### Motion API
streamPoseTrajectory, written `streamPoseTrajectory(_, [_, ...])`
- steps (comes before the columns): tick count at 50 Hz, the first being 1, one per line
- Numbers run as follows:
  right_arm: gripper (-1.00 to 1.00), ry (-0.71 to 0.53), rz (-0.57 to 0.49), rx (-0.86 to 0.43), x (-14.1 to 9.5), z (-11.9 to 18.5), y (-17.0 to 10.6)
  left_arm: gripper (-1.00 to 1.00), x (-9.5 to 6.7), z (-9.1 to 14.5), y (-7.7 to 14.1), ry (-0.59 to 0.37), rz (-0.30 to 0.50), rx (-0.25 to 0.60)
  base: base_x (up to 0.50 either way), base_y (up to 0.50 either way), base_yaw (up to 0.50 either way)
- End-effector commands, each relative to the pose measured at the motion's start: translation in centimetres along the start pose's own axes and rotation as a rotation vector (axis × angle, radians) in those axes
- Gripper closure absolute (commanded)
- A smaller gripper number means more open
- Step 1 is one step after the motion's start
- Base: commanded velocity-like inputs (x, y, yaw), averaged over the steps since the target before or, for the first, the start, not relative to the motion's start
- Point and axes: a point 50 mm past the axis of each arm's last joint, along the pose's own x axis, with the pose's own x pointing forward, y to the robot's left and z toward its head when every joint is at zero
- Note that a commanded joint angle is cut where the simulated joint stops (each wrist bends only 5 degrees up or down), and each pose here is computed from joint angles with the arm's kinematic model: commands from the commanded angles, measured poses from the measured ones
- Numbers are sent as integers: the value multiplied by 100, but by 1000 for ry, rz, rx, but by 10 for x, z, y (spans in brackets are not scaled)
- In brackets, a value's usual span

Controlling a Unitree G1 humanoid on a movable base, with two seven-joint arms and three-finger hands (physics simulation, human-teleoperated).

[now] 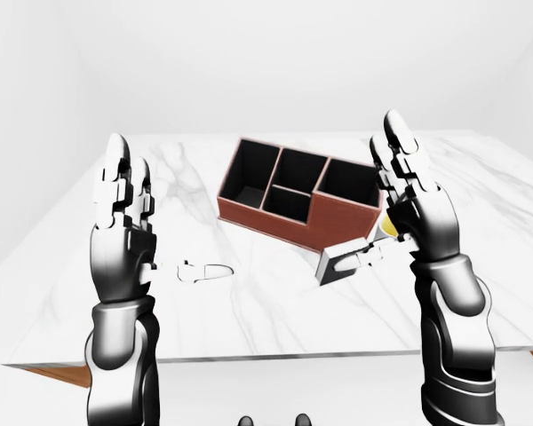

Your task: Pick up the book and place it in the right compartment of the caddy.

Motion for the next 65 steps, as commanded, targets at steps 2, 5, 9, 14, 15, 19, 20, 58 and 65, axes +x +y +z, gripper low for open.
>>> streamPoseTrajectory(2, [-100, 2, -1, 2, 0, 0, 1, -100, -1, 2, 0, -6, -1, 2, 25, 0, 0])
streamPoseTrajectory(5, [-100, 1, -2, 2, 0, 0, 0, -100, -1, 2, 0, -7, -1, 2, 25, 0, 0])
streamPoseTrajectory(9, [-100, 2, 0, 3, 0, 0, 1, -100, -1, 2, 0, -8, -1, 3, 25, 0, 0])
streamPoseTrajectory(14, [-100, 1, 0, 2, 0, 0, 1, -100, -1, 1, 0, -4, -1, 3, 25, 0, 0])
streamPoseTrajectory(15, [-100, 0, 0, 2, 0, 0, 0, -100, -1, 1, 0, -3, -1, 3, 25, 0, 0])
streamPoseTrajectory(19, [-100, -1, 0, -1, 0, 0, 0, -100, -2, 2, 0, -4, -2, 3, 25, 0, 0])
streamPoseTrajectory(20, [-100, -1, 1, -2, 0, 1, 0, -100, -2, 2, -1, -4, -2, 4, 25, -1, 0])
streamPoseTrajectory(58, [-100, 26, 119, -385, -46, 21, 37, -100, -3, -2, 0, 16, -4, -6, 9, 0, 0])
streamPoseTrajectory(65, [-100, 87, 194, -449, -59, 23, 43, -100, -4, -3, 1, 22, 0, -10, 0, 0, 0])
